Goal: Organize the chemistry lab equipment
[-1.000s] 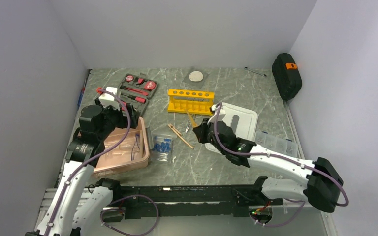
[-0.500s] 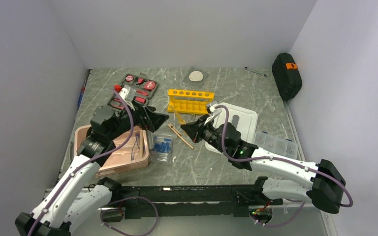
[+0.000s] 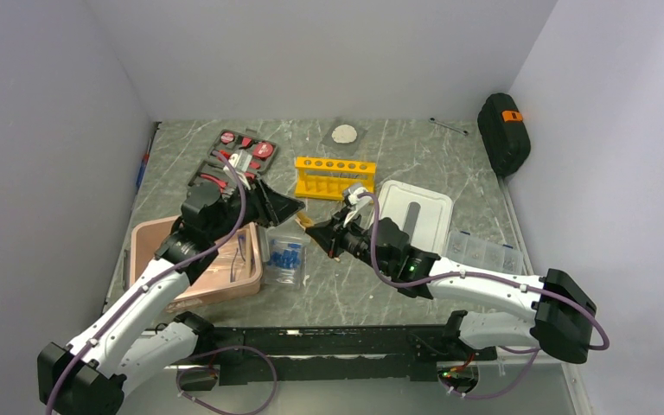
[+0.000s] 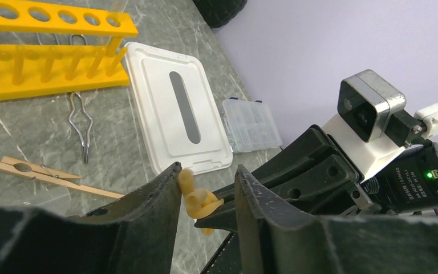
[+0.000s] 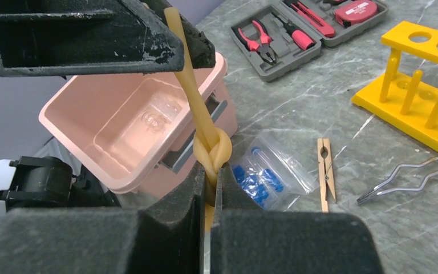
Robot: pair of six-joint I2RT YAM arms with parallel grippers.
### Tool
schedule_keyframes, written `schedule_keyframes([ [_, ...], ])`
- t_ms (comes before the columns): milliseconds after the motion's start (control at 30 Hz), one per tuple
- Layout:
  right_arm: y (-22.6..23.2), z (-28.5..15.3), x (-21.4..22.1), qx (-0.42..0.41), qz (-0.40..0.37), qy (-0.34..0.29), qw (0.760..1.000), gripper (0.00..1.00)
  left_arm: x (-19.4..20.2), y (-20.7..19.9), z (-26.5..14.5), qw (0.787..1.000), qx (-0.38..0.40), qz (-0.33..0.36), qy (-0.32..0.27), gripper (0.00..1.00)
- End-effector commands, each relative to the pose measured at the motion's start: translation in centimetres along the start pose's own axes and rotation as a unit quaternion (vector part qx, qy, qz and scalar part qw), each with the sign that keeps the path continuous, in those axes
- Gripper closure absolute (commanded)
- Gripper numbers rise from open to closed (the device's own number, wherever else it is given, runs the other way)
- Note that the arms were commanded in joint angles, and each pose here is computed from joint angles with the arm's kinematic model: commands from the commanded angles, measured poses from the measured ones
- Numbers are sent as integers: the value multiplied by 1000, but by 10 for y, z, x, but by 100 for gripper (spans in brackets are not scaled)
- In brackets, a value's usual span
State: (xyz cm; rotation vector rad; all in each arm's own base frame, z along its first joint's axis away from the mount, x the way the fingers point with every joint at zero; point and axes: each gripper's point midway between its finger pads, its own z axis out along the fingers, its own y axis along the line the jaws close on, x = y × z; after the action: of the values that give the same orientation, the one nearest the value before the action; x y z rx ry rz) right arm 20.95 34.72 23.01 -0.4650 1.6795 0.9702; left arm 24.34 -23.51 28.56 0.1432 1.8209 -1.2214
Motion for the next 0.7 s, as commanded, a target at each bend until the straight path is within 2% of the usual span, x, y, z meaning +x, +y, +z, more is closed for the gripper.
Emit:
schedule_keyframes([
  [0,14,5,-32,-16,-5,-47,999,100,2,-8,6,1000,21,-22,-3,61],
  [133,12,5,-31,-11,-7,-45,999,100,9,-7,9,999,16,-27,13,69],
  [267,8,5,-31,-2,-8,-46,999,100,13,-6,10,999,9,-25,18,68],
  [300,8,5,-31,0,-8,-46,999,100,14,-5,11,999,7,-25,19,72],
  [367,7,6,-30,2,-9,-44,999,100,15,-5,11,999,6,-25,20,94],
  [400,6,6,-30,3,-9,-43,999,100,15,-4,12,999,5,-25,21,100],
  [633,0,6,-28,22,1,-41,999,100,12,3,11,999,-22,-10,21,100],
  [667,-3,6,-28,29,3,-42,999,91,12,7,9,999,-38,-6,23,100],
])
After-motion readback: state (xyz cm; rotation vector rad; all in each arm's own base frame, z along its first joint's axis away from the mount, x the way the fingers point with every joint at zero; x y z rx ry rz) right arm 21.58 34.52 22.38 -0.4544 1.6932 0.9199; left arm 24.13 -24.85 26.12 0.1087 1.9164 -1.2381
